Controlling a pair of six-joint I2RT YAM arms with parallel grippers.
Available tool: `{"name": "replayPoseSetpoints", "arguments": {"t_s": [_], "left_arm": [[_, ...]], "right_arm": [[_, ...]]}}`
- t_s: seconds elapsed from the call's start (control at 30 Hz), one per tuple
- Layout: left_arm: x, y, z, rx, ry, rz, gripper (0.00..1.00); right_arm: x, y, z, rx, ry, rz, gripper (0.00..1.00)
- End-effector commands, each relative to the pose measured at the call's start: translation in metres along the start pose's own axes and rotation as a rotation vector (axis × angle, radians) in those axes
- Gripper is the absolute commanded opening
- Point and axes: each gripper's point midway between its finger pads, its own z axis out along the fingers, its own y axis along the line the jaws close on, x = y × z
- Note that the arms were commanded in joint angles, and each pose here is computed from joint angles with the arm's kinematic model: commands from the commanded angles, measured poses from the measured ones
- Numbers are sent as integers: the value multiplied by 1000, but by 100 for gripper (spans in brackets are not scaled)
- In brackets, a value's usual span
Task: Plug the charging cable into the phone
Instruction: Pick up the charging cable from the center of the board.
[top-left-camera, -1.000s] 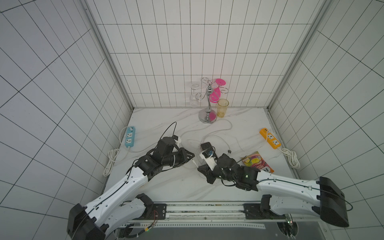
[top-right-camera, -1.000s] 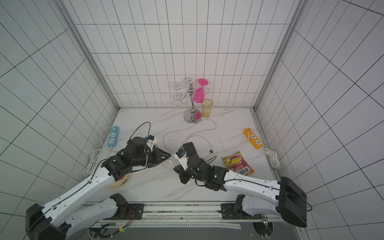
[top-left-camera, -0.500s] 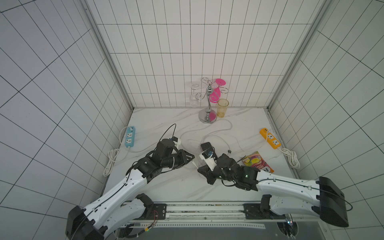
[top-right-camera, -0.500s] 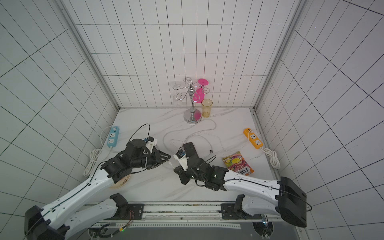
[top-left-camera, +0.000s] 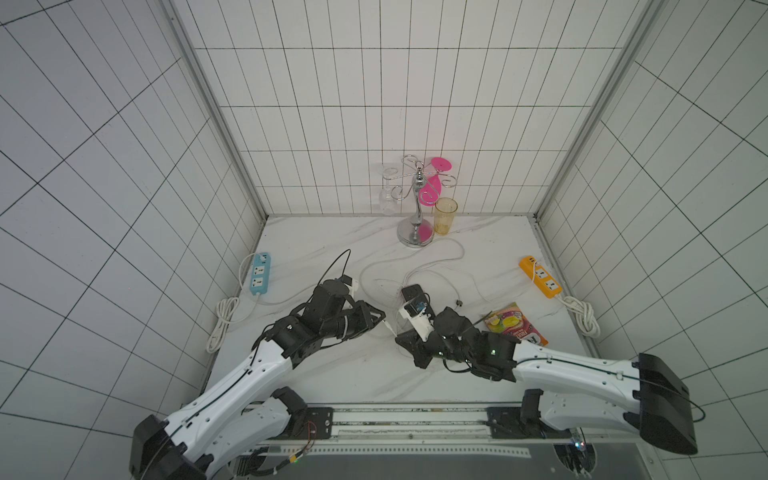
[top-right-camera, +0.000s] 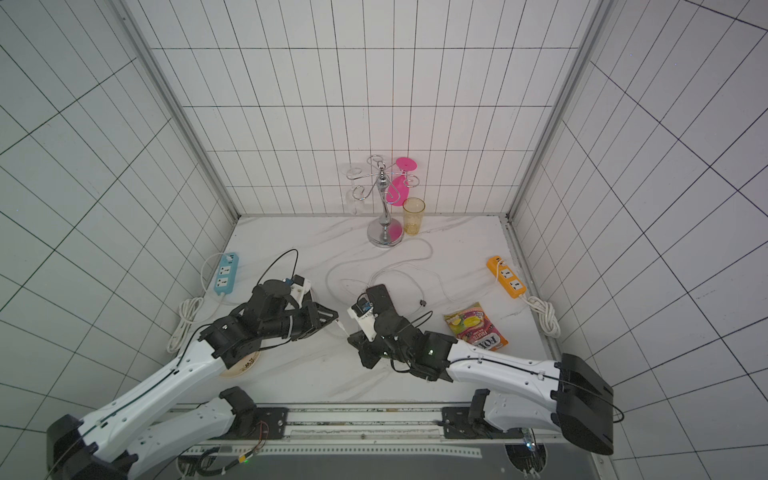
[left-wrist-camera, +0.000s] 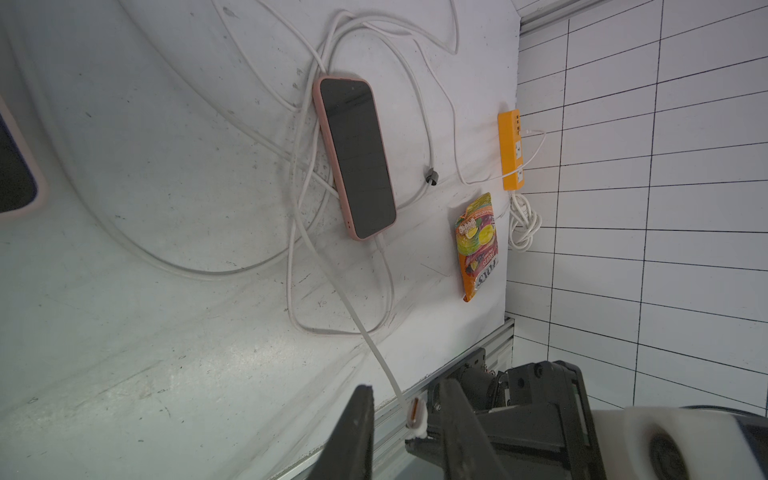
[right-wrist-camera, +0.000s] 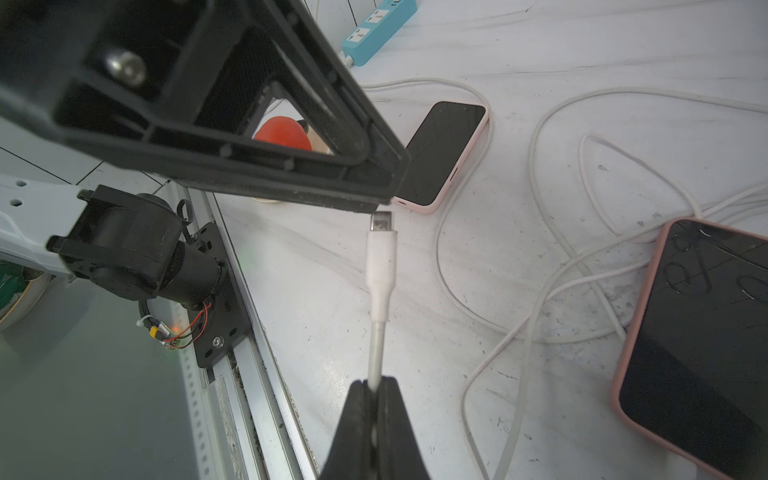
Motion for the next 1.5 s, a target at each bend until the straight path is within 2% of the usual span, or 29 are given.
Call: {"name": "replayPoseSetpoints", "arguments": {"t_s": [0.0,0.4,0.53,0.6,0.67,0.77,1.0,1.47], "left_arm": [[2,-6,3,31,15,21,26],[13,-11,9,43,61,37,20],[12,-13,9,44,60,40,10],[11,-14,9,42,56,43,8],[10,-13,9,37,52,41,9],[9,-13,8,33,48,43,16],[7,-12,4,28,25,41,27],[6,-13,2,30,18,39,11]], "right_arm": [[-17,5,-3,-16,-40,12,0],[-20,8,-2,-26,-35,4,0],[-20,8,-2,-28,-33,2,0],[-20,8,-2,-28,-33,1,0],[-18,7,-2,-26,-28,0,0],[-15,7,-2,-27,-23,1,0],[-13,5,-3,-19,-24,3,0],[-9,5,-3,-26,-15,15,0]]}}
